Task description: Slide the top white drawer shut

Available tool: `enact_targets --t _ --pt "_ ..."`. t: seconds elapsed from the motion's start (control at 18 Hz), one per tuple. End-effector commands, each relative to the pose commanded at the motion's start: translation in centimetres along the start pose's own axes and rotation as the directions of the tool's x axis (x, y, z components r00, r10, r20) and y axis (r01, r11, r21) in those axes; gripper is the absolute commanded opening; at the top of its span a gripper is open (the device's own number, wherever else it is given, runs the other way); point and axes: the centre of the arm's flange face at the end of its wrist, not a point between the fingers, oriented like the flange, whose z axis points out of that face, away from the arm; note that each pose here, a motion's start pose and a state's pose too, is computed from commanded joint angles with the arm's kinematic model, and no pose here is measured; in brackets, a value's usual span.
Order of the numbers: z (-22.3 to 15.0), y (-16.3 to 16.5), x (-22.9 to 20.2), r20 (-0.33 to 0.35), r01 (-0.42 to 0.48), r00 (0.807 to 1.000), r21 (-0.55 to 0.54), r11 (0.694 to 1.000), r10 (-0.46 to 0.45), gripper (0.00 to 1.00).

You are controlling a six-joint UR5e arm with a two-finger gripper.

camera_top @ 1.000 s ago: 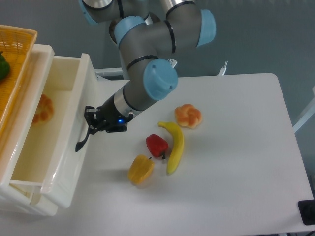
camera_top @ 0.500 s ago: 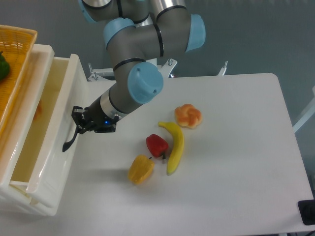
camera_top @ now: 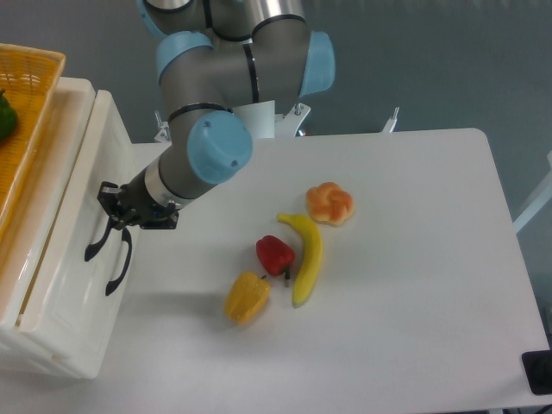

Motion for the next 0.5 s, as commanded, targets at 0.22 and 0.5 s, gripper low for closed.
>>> enact_targets --t 0.22,0.5 --pt "0.3 -0.4 0.1 0.008 0.005 1.0 0.012 1.0 -0.006 0.0" --pt "-1.1 -0.7 -0.3 0.018 -0.007 1.0 0.035 0.999 0.006 0.14"
